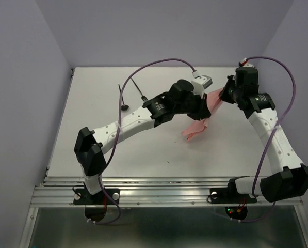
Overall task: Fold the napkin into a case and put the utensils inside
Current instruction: Turn over the lower triangle-folded napkin at the center of the board.
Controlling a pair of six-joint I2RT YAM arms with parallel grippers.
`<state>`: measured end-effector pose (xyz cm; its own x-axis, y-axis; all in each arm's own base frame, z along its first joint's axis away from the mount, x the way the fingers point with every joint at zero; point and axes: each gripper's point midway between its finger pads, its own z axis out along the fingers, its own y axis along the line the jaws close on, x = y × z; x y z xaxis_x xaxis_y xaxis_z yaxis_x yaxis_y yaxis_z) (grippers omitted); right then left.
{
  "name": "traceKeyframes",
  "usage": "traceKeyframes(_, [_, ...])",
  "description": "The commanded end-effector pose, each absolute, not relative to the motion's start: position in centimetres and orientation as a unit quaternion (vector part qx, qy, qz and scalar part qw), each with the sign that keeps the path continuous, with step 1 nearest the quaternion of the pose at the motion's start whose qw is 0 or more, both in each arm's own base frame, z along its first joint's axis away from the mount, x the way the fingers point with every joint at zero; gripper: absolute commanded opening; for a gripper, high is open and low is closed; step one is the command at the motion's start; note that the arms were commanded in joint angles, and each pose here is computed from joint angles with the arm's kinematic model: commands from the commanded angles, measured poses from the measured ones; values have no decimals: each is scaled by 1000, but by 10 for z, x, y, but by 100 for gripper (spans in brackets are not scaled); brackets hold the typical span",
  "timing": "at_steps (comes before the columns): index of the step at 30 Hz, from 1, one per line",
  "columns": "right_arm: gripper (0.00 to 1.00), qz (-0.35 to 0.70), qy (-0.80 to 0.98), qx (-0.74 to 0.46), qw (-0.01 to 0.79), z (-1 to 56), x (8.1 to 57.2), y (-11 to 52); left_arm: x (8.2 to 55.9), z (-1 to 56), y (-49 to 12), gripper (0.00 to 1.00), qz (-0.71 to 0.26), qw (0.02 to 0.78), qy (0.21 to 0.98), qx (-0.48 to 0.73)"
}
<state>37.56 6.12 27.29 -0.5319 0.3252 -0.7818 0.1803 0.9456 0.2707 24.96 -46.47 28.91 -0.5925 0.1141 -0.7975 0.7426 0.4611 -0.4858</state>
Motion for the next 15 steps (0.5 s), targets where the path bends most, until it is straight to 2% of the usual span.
traceKeyframes(1, [1, 2, 823, 205, 530, 297, 376, -4, 178, 277, -498, 0, -446, 268, 778, 351])
traceKeyframes(5, [1, -50, 814, 230, 531, 301, 349, -31, 160, 292, -528, 0, -462, 261, 760, 376])
traceKeyframes(6, [1, -56, 812, 233, 532, 306, 339, -34, 148, 313, -536, 0, -481, 264, 741, 387])
traceKeyframes(10, [1, -94, 799, 241, 542, 334, 319, -49, 124, 324, -553, 0, -509, 246, 716, 410])
traceKeyframes(15, [1, -78, 824, 182, 530, 359, 333, -35, 103, 337, -544, 0, -585, 222, 666, 405])
